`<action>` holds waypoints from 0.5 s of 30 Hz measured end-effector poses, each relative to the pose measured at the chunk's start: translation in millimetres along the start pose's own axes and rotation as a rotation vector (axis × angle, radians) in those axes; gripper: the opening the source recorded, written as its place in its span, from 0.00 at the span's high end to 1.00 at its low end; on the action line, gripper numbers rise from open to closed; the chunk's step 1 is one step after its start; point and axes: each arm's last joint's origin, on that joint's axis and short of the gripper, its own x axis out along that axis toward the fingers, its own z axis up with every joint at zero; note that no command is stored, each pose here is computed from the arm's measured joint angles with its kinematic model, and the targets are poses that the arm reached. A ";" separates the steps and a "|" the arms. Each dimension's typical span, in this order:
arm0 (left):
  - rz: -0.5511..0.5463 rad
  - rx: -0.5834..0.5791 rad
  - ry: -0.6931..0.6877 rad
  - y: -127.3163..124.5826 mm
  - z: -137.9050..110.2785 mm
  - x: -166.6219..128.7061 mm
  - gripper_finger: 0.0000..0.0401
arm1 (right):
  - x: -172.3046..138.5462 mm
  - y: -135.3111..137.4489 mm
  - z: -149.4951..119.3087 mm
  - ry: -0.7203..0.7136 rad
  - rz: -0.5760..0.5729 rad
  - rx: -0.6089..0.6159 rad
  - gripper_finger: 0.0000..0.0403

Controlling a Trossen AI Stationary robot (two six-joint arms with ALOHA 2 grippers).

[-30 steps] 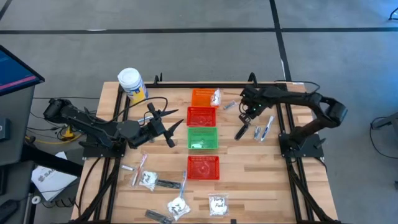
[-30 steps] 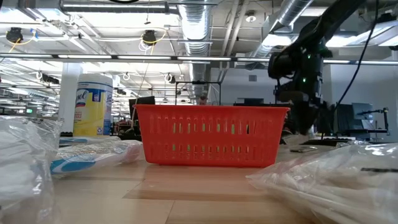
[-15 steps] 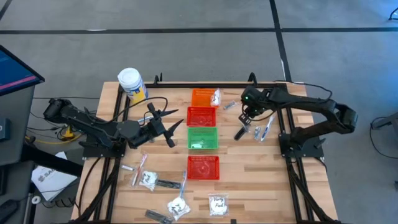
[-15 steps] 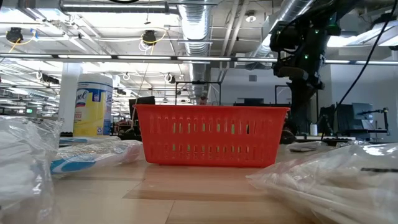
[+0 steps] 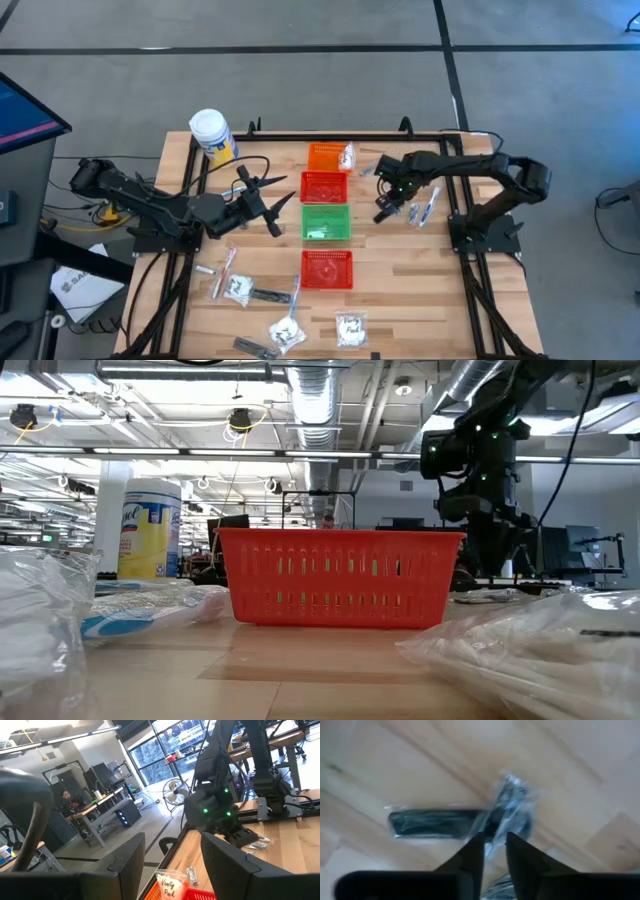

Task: Pick & Place Travel size toiletries
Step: Put the silver nail clipper into the bottom red basket

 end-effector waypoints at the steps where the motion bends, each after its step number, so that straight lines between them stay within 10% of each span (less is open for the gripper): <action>1: 0.000 0.000 0.000 0.0 0.0 0.0 0.54 | 0.3 2.9 -1.6 0.002 0.001 0.002 0.75; 9: 0.001 -0.002 -0.001 0.1 0.1 0.0 0.54 | -1.0 17.8 -11.6 0.001 0.008 0.046 0.37; 15: 0.002 -0.006 -0.004 0.3 0.5 0.0 0.54 | 9.4 17.2 -12.2 0.037 -0.020 0.068 0.29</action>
